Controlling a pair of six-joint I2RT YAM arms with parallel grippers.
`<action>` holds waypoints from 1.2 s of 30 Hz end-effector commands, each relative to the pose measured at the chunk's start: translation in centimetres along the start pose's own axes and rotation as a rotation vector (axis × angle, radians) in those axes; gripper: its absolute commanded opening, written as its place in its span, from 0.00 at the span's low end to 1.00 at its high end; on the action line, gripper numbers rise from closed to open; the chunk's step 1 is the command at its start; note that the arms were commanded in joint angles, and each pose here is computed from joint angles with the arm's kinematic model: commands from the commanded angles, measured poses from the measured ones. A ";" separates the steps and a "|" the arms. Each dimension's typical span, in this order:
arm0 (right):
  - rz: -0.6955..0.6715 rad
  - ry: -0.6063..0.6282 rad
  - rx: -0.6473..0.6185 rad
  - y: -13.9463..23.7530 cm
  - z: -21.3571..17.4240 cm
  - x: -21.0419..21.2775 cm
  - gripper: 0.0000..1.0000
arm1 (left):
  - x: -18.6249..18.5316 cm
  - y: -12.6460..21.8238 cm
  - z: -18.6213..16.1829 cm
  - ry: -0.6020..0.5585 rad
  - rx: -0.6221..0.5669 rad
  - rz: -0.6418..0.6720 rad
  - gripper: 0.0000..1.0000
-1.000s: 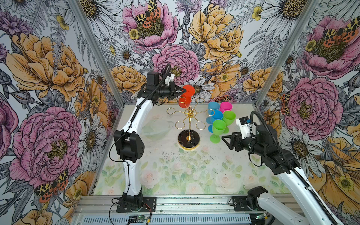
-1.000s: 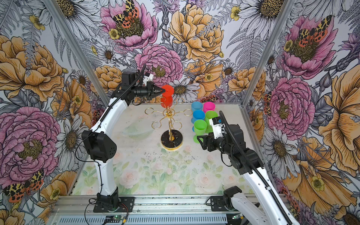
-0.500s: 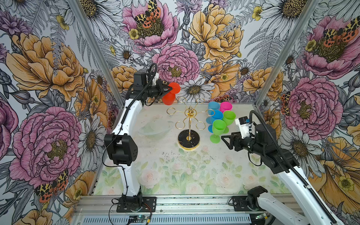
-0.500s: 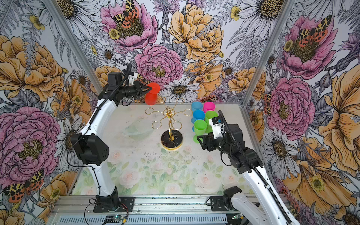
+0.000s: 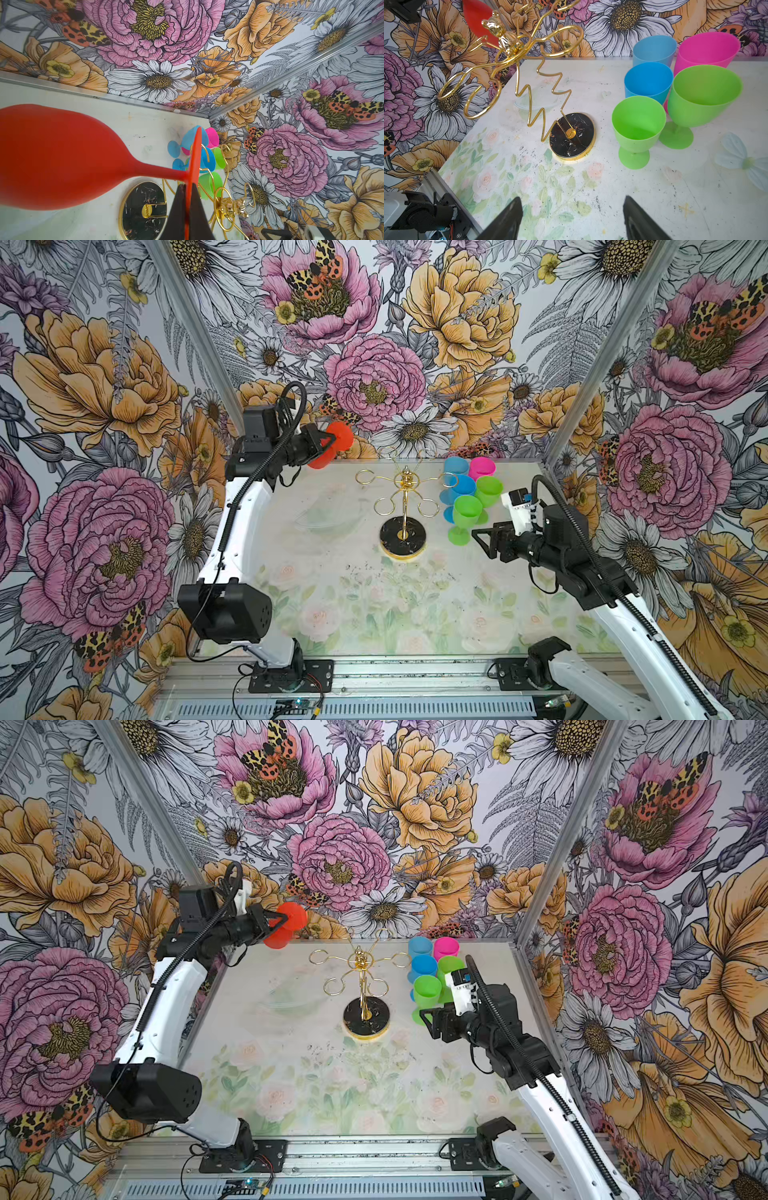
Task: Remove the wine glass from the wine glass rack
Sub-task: 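Carry the red glass by its foot toward the robot with the left gripper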
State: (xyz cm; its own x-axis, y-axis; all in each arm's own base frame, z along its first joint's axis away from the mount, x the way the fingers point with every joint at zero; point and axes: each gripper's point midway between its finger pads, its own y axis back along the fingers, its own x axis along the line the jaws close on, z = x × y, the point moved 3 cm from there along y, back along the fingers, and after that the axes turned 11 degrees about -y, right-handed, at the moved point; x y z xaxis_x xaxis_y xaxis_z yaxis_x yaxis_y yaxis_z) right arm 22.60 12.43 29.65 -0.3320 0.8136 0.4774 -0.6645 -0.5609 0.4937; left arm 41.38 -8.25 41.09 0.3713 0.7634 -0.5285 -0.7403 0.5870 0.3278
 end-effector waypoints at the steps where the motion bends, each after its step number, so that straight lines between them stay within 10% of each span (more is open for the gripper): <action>1: 0.021 -0.009 -0.024 -0.1 0.8 0.4 0.77 | 0.7 2.2 -2.1 -0.082 0.032 0.125 0.00; 12: 0.016 -0.029 -0.021 -0.8 1.1 0.3 0.77 | -1.6 7.8 -11.4 -0.160 0.124 0.166 0.00; 36: -0.159 -0.213 0.055 -3.3 0.8 -2.7 0.76 | -12.5 11.0 -24.8 -0.323 0.350 -0.298 0.00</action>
State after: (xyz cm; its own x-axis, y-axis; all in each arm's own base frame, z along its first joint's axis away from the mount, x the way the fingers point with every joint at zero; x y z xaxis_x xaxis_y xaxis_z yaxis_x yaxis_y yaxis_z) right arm 25.82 12.16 26.30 -0.1063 0.8462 0.5222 -0.6459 -0.4581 0.6108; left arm 15.48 -17.27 31.19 0.6860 0.6076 -0.4002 -0.3854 0.7701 0.5084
